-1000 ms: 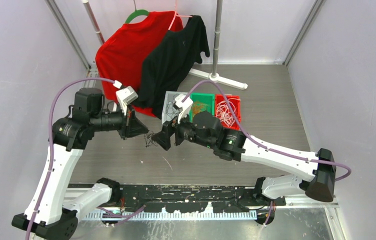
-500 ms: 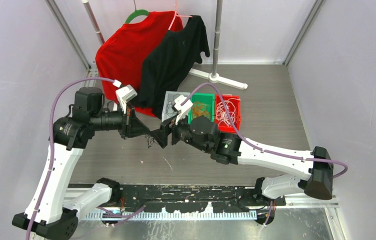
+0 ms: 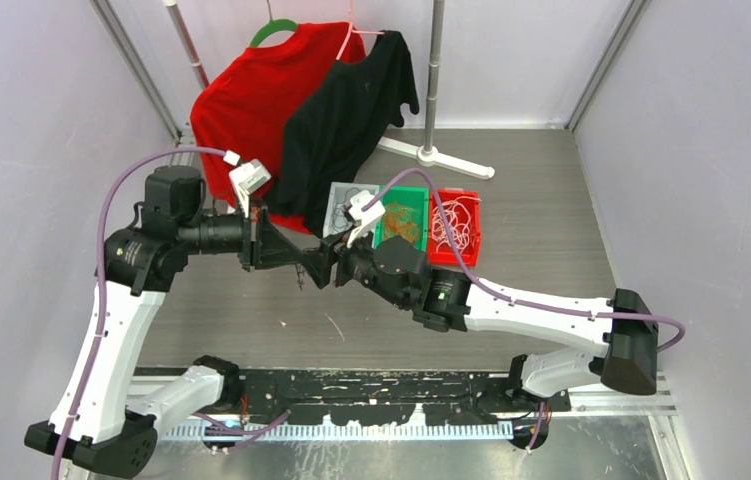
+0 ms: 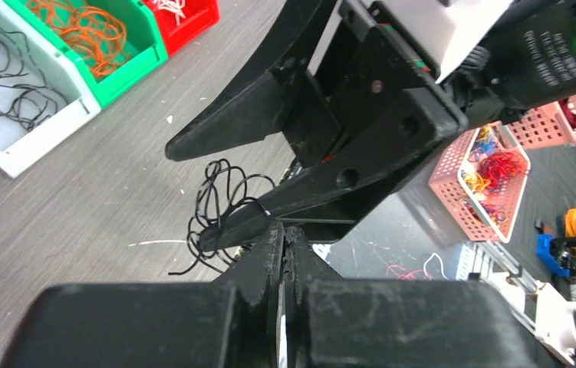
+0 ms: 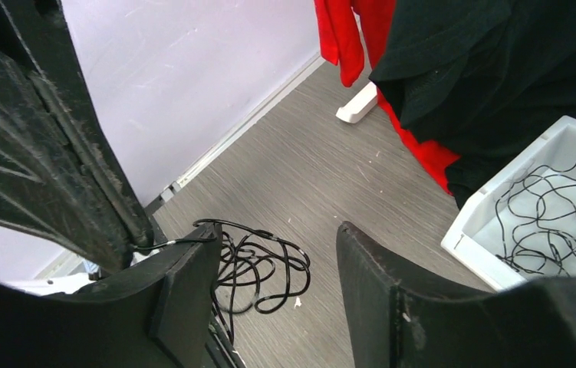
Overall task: Untangle the cables
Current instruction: Adjust the cable.
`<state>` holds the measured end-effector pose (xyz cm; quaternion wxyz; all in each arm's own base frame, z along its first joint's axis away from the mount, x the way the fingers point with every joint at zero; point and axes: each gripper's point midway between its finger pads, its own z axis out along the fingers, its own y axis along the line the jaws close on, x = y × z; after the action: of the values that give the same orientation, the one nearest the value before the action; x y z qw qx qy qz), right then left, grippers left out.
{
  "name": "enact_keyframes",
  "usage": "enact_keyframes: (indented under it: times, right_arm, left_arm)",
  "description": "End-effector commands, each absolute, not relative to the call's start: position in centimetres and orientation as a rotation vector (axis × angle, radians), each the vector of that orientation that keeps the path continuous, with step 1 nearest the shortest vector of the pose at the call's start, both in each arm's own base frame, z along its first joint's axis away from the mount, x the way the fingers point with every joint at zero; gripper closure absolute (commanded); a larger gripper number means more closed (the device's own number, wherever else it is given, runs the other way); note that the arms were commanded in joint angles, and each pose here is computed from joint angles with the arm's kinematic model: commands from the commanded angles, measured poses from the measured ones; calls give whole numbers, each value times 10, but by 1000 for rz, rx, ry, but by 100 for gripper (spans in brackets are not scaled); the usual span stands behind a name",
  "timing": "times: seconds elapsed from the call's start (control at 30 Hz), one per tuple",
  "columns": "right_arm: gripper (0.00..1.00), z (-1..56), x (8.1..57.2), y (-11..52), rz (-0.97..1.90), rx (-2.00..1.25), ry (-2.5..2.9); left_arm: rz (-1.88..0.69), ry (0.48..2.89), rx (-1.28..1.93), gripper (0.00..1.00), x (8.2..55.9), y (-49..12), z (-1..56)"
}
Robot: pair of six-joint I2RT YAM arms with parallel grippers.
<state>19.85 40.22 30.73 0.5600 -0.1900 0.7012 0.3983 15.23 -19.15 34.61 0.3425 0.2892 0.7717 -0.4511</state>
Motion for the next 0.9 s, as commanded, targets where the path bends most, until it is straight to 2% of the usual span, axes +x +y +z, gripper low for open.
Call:
enact_keyframes:
  times: [0.0,0.1,0.33,0.6,0.87]
  right_arm:
    - [41,328,204,403,1010,-330,1587]
    - [47,319,206,399,998,-290,1613]
    - [49,294,210,377,943,-209,1669]
    - [45,274,212,355,887,-153,1704]
    - [46,236,208,329,823,-106,1783]
  left_arm:
    - [-1325,1930,768,100,137,-202,378]
    - [-1367,1907,761,100,135,-205,387]
    - [-1437,1834,785,100,123,-208,420]
    - [-1468,1788,807,100,115,-208,440]
    - [-1350,1685,882,100,115,-204,470]
